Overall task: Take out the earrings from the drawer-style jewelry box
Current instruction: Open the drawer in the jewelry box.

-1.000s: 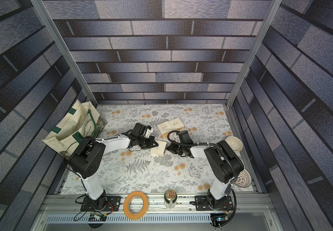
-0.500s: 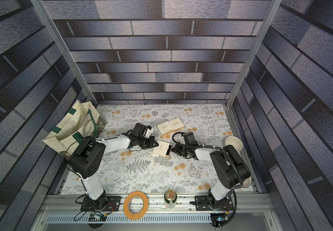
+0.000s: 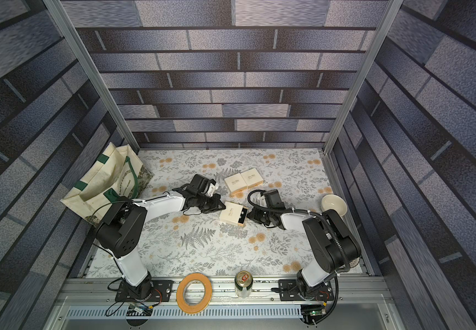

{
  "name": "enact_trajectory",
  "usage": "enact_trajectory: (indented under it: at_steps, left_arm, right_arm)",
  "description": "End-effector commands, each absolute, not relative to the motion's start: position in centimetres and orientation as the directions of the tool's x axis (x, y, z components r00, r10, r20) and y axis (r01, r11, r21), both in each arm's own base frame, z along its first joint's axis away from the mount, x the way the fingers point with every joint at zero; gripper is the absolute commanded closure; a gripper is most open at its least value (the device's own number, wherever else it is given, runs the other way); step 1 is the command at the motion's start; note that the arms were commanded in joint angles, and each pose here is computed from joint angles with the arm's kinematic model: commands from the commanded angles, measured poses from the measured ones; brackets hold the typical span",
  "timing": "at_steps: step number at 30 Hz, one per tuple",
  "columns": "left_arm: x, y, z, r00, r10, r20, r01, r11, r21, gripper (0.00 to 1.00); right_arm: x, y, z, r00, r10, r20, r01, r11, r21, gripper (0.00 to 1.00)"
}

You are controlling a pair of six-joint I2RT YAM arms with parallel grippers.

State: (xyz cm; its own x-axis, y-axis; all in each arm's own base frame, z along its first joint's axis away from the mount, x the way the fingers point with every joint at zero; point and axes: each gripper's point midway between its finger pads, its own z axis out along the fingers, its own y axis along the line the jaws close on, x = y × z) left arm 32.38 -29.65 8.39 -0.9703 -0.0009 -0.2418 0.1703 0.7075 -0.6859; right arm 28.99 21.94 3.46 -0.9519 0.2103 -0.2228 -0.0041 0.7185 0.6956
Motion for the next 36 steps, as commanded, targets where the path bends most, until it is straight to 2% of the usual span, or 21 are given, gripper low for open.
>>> enact_trajectory:
  at_steps: [1, 4, 8, 17, 24, 36]
  left_arm:
    - [32.0, -31.5, 13.4, -0.941, 0.061, -0.334, 0.289, 0.659, -0.694, 1.0]
    - [32.1, -32.5, 13.1, -0.941, 0.084, -0.329, 0.302, 0.65, -0.697, 1.0]
    - [31.9, -32.9, 10.8, -0.961, 0.079, -0.264, 0.25, 0.653, -0.715, 1.0]
    - [30.7, -32.2, 8.0, -0.976, 0.073, -0.203, 0.198, 0.675, -0.711, 1.0]
    - [30.2, -30.5, 5.1, -0.989, 0.044, -0.143, 0.128, 0.745, -0.655, 1.0]
    - [30.1, -28.3, 1.4, -0.995, -0.028, -0.093, 0.033, 0.802, -0.596, 1.0]
  right_arm:
    - [29.0, 22.0, 3.2, -0.957, 0.199, -0.21, -0.004, 0.717, 0.697, 1.0]
    - [29.1, 22.1, 3.2, -0.957, 0.2, -0.21, -0.004, 0.714, 0.7, 1.0]
    - [29.2, 22.1, 3.0, -0.957, 0.203, -0.206, 0.002, 0.716, 0.698, 1.0]
    - [29.2, 22.1, 3.5, -0.955, 0.207, -0.214, -0.004, 0.708, 0.706, 1.0]
    - [29.1, 21.6, 3.4, -0.951, 0.212, -0.226, 0.0, 0.728, 0.686, 1.0]
    - [29.0, 20.4, 2.6, -0.948, 0.219, -0.23, 0.027, 0.778, 0.628, 1.0]
